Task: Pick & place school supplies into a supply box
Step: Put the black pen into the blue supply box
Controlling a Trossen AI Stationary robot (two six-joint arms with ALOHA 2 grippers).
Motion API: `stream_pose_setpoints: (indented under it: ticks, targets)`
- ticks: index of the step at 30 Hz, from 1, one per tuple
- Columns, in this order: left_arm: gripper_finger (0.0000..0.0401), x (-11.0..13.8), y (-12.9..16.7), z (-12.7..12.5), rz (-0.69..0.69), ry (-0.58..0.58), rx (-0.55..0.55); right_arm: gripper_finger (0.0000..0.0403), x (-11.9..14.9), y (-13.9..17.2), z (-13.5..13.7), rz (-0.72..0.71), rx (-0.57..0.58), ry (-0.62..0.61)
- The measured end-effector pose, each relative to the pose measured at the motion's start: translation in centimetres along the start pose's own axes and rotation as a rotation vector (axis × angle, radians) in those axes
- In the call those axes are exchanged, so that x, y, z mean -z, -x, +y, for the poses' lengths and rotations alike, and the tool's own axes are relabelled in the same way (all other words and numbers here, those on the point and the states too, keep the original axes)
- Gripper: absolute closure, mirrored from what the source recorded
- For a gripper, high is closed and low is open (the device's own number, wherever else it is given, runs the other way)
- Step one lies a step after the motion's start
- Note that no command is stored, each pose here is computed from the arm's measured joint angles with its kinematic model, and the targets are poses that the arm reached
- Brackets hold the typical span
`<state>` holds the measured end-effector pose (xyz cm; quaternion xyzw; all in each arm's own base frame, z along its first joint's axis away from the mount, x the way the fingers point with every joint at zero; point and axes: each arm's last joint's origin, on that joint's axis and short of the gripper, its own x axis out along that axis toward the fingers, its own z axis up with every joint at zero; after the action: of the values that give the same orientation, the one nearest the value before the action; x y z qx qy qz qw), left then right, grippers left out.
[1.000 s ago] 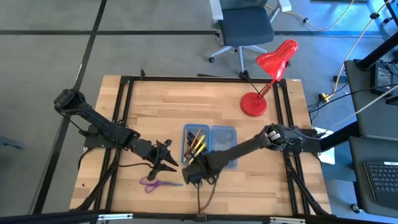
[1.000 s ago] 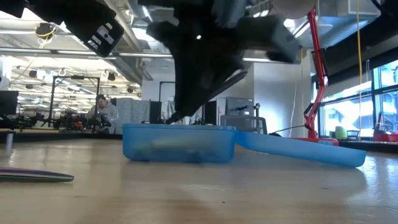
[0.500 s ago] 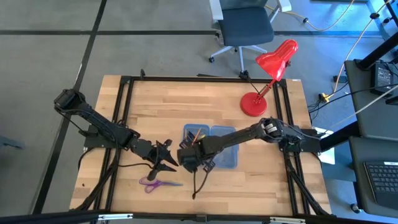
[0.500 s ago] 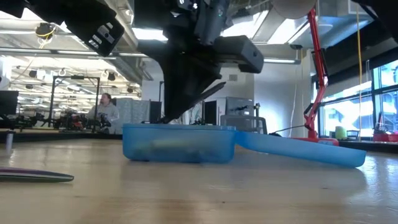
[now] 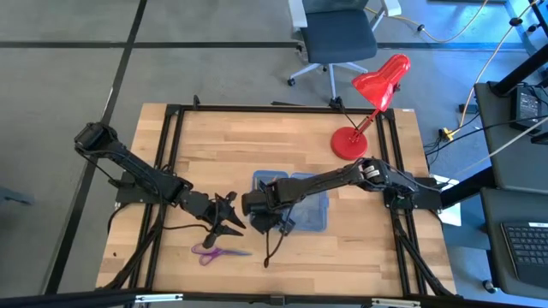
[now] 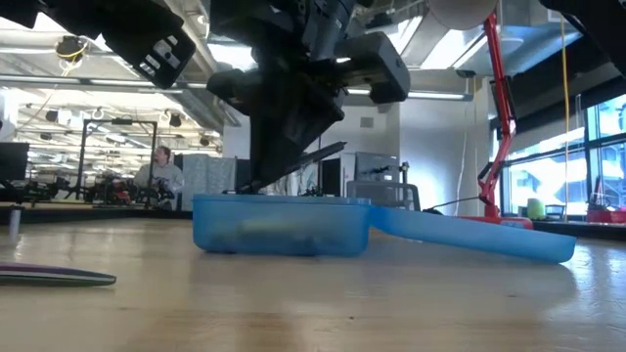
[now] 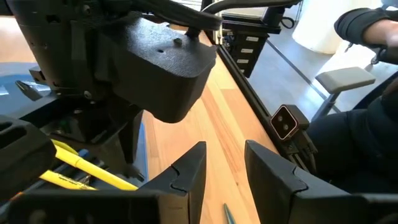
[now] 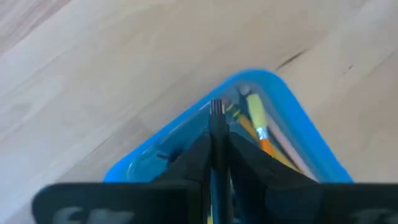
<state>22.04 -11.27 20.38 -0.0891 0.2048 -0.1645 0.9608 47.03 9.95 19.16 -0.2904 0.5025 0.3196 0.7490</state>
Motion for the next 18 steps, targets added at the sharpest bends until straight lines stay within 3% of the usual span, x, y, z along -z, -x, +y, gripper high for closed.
stream_pose_setpoints:
  ticks: [9,18]
  targets:
    - [0.0297,0.0,0.0,0.0,0.000,0.000,-0.001,0.0345,-0.1,0.0,-0.5,0.021,0.086,0.049]
    - [0.0297,0.0,0.0,0.0,0.000,0.000,-0.001,0.0345,1.8,-3.3,0.3,0.092,0.109,0.051]
